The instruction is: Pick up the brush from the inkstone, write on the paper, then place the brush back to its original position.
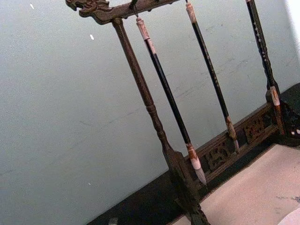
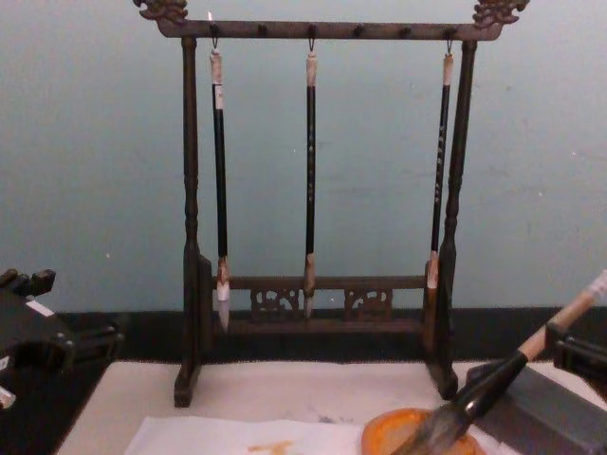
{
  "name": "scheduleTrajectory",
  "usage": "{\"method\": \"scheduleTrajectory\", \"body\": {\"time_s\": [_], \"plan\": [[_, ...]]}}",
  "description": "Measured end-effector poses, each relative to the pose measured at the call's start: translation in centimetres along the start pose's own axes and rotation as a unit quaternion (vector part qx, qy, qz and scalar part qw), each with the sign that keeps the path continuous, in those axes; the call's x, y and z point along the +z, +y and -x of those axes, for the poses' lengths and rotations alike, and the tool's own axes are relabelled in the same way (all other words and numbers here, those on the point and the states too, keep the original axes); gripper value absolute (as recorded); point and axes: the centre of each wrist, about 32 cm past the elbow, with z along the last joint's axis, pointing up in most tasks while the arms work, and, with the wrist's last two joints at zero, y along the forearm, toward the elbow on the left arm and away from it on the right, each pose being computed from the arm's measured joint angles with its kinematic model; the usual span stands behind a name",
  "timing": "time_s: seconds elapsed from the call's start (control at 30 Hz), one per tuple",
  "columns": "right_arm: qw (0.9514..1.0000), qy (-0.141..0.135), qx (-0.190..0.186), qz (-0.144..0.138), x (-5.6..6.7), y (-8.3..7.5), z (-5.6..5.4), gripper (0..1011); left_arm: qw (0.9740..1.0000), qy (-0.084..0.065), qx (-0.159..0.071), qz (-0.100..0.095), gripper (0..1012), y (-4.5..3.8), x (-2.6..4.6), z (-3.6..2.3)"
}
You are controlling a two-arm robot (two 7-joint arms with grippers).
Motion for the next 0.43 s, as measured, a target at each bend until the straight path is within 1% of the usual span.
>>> {"method": "scheduleTrajectory", "body": {"time_s": [0.43], "plan": [[1.0000,0.000,0.000,0.000,0.00,0.00,0.00,1000,1.0000,0.000,0.000,0.000,1010,0.00,0.00,0.00]]}}
